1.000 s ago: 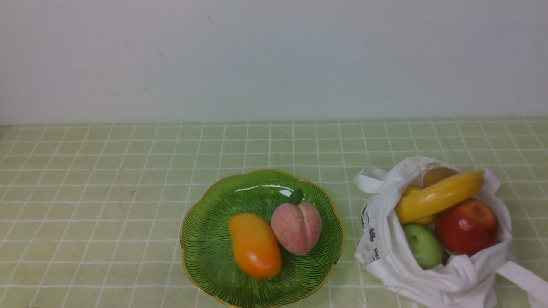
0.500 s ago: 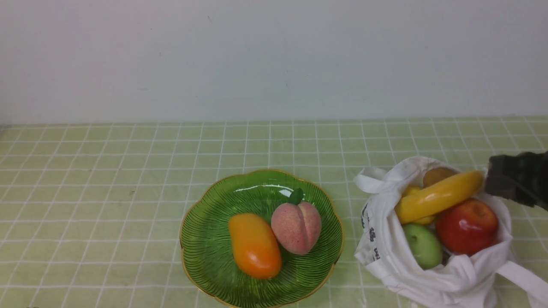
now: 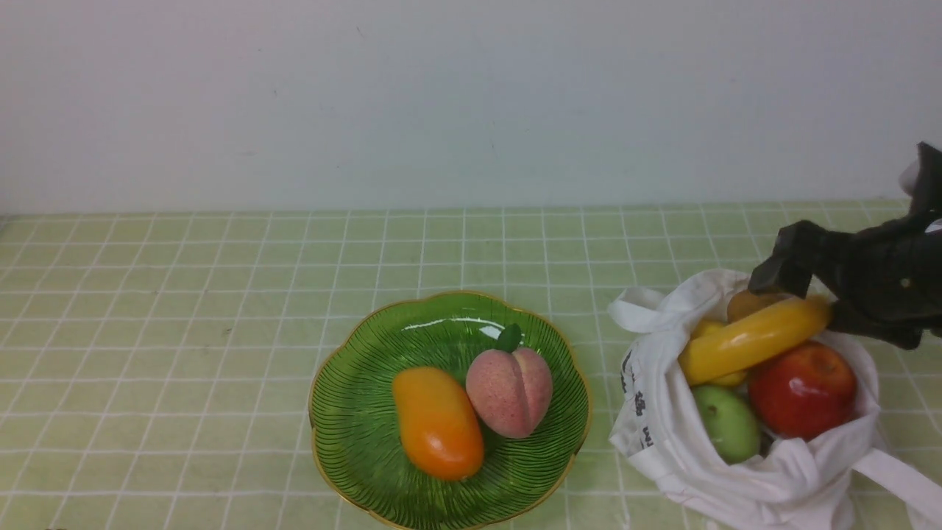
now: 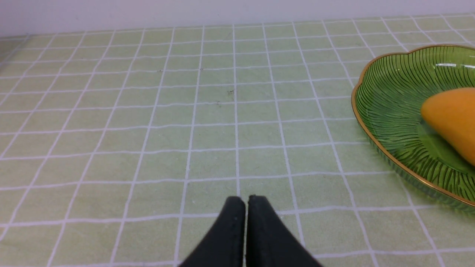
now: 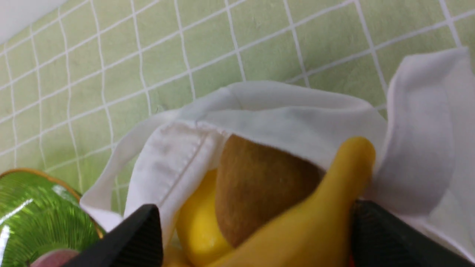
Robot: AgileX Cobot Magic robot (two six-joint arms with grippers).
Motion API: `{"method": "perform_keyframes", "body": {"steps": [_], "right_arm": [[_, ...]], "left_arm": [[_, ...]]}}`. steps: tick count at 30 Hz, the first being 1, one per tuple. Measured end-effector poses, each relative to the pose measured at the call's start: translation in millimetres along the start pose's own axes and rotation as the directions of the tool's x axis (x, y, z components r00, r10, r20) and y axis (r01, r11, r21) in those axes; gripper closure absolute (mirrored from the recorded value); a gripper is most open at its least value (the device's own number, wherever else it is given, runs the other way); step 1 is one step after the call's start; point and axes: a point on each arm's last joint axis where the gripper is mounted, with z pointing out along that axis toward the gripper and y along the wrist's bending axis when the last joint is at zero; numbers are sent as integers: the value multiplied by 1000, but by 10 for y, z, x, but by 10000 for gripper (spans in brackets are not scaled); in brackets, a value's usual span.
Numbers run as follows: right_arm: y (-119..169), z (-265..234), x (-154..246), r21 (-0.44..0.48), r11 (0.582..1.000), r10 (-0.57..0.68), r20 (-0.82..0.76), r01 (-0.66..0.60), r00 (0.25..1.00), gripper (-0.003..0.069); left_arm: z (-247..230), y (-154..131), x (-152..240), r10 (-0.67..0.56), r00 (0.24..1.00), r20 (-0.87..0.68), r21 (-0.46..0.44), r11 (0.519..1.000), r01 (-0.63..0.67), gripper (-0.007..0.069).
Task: Take the fruit out of the bag on the green coffee tablecloth and place them on the plate.
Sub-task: 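Reach into the bag and grasp the banana with the right gripper, then take the banana out of the bag and place it in the fruit dish with the right gripper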
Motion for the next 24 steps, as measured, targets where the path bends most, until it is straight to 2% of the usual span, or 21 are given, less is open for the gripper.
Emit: {"method": "perform_keyframes", "body": {"steps": [3,7,14,16,20,24], "right_arm": [[-16,64,-2,7,1000,4,-9,-4,1000,33],[-18,73,-3,8,1000,-2,-10,2,1000,77],[-16,69,-3,6,999,-31,-10,31,999,326],[-6,52,-12,1,1000,-28,-4,28,1000,377],[39,-87,-30,-15,999,-49,24,50,999,377],[138,-433,-61,-52,995,-84,112,91,990,377]], "left_arm": [[0,0,0,0,1000,0,0,1000,0,633],[0,0,0,0,1000,0,0,1000,0,633],[0,0,0,0,1000,0,0,1000,0,633],[0,0,0,0,1000,0,0,1000,0,633],[0,0,0,-1,1000,0,0,1000,1,633],[0,0,0,-1,1000,0,0,1000,1,633]]}}
